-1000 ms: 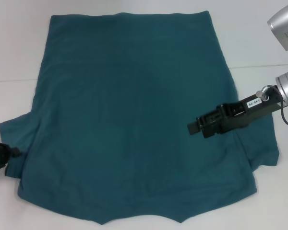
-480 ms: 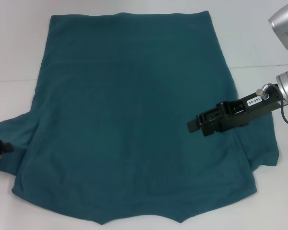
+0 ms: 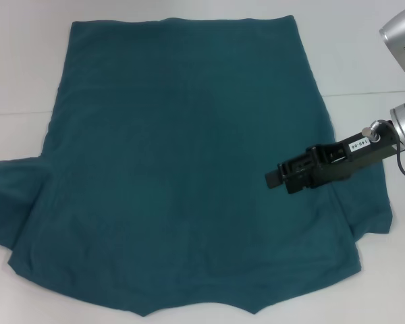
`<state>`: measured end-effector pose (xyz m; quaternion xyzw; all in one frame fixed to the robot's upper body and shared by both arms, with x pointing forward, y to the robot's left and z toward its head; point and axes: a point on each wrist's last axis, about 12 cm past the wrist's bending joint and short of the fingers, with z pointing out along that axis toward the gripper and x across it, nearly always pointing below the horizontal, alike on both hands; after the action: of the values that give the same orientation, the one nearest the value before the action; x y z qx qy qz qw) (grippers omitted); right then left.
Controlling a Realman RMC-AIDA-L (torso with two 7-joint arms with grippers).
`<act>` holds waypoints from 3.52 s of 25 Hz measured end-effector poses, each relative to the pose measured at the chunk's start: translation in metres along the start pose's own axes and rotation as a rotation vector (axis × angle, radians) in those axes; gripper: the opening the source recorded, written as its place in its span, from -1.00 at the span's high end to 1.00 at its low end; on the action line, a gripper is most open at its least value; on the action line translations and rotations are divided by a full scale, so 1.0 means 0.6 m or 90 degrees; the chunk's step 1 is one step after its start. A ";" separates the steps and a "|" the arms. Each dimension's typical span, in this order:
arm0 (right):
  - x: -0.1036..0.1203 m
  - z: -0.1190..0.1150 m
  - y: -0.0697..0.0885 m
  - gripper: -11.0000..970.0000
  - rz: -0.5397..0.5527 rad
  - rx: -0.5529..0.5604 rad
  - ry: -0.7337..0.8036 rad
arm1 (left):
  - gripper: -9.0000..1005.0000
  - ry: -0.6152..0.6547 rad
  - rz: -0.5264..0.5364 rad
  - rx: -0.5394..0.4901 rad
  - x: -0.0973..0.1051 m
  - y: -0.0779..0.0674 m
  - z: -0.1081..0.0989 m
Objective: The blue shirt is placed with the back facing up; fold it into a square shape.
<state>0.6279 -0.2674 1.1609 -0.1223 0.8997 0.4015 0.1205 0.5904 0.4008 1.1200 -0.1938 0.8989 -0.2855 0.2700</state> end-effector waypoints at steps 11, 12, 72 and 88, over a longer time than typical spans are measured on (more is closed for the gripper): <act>0.000 0.000 0.000 -0.46 0.000 0.000 0.000 | 0.97 0.053 0.032 0.025 -0.027 -0.058 -0.009; 0.000 0.000 0.000 -0.46 0.000 0.000 0.000 | 0.97 0.059 0.035 0.031 -0.027 -0.064 -0.008; 0.011 -0.001 -0.009 -0.46 0.017 -0.005 -0.002 | 0.90 0.215 0.285 0.016 0.076 -0.236 0.162; 0.011 -0.002 -0.010 -0.46 0.018 -0.004 -0.006 | 0.06 0.104 0.193 0.034 0.051 -0.201 0.126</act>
<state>0.6233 -0.2729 1.1551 -0.1082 0.8993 0.4068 0.1184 0.6352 0.2627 1.1310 -0.0251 0.9289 -0.2802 0.2407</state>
